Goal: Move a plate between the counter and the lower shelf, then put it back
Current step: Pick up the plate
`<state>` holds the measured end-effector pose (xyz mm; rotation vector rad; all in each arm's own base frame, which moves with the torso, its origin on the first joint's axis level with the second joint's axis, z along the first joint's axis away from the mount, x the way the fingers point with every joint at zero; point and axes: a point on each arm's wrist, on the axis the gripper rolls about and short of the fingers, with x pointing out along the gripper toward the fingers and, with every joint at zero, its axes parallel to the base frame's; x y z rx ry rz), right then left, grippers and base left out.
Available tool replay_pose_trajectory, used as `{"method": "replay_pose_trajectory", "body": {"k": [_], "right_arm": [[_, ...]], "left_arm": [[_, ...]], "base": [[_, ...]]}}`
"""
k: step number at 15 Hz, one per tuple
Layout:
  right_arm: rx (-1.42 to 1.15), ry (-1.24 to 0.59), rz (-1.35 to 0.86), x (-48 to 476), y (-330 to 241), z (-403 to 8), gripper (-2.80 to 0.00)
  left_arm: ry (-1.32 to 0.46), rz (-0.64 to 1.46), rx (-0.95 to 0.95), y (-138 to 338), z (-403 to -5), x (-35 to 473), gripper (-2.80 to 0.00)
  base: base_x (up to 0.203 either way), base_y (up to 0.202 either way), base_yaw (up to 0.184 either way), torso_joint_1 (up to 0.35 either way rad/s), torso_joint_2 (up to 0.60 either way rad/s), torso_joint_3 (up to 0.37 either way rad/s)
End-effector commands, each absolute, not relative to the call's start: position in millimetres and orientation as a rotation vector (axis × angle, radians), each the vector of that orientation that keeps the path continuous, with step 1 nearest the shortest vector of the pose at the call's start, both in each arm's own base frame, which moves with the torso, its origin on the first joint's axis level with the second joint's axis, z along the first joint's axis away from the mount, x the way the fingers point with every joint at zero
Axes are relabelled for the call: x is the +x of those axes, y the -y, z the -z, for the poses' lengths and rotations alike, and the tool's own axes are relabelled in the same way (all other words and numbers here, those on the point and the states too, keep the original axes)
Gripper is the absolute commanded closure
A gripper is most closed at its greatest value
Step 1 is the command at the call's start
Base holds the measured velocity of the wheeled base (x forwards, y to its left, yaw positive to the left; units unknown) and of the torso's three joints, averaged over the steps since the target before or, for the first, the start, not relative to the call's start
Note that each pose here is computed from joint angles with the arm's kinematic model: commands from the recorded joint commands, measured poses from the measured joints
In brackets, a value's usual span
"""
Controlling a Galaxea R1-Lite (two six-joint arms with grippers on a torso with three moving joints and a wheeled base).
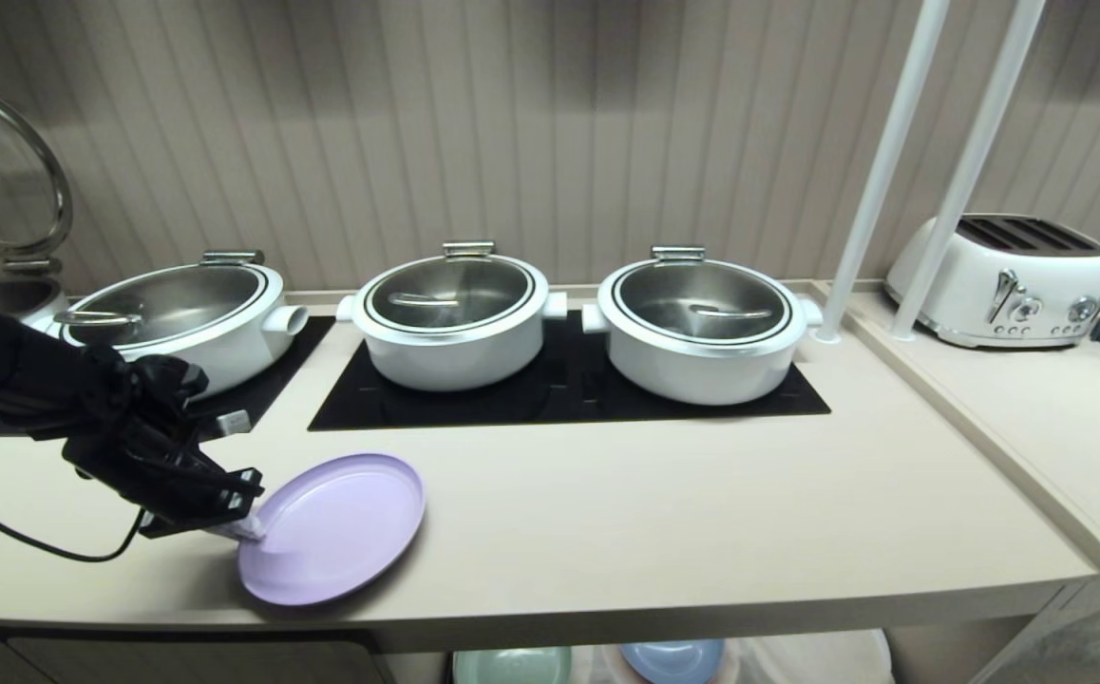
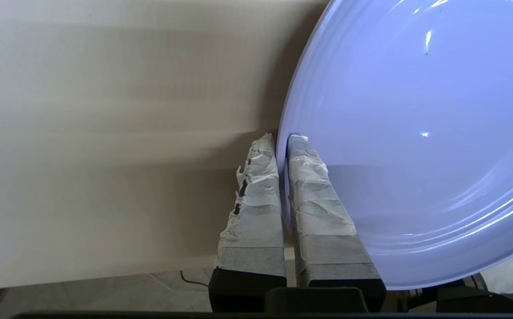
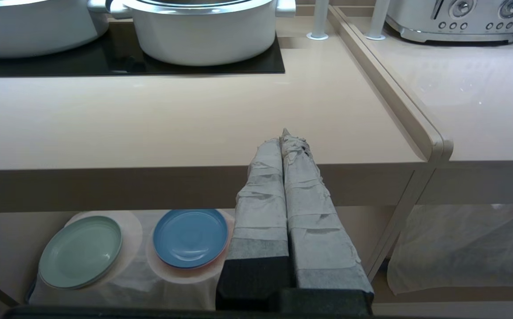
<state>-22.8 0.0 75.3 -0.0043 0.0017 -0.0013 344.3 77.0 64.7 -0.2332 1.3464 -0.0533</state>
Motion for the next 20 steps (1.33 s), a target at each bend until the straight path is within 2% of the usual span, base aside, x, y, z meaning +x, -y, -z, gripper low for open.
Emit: {"method": "replay_pose_trajectory", "body": {"k": [1, 10, 20], "right_arm": [[-0.005, -0.002, 0.001, -23, 0, -75, 0.0], [-0.005, -0.002, 0.002, -23, 0, -75, 0.0], [-0.005, -0.002, 0.002, -23, 0, -75, 0.0]], "left_arm": [[-1.34, 0.05, -0.236, -77, -71, 338, 0.0], [-1.263, -0.043, -0.363, -69, -110, 310, 0.0], [-1.21, -0.078, -0.543, -43, -142, 212, 0.0]], "base": [[0.0, 0.0, 0.0, 0.0, 0.0, 0.0], [0.0, 0.0, 0.0, 0.0, 0.0, 0.0], [0.0, 0.0, 0.0, 0.0, 0.0, 0.0]]}}
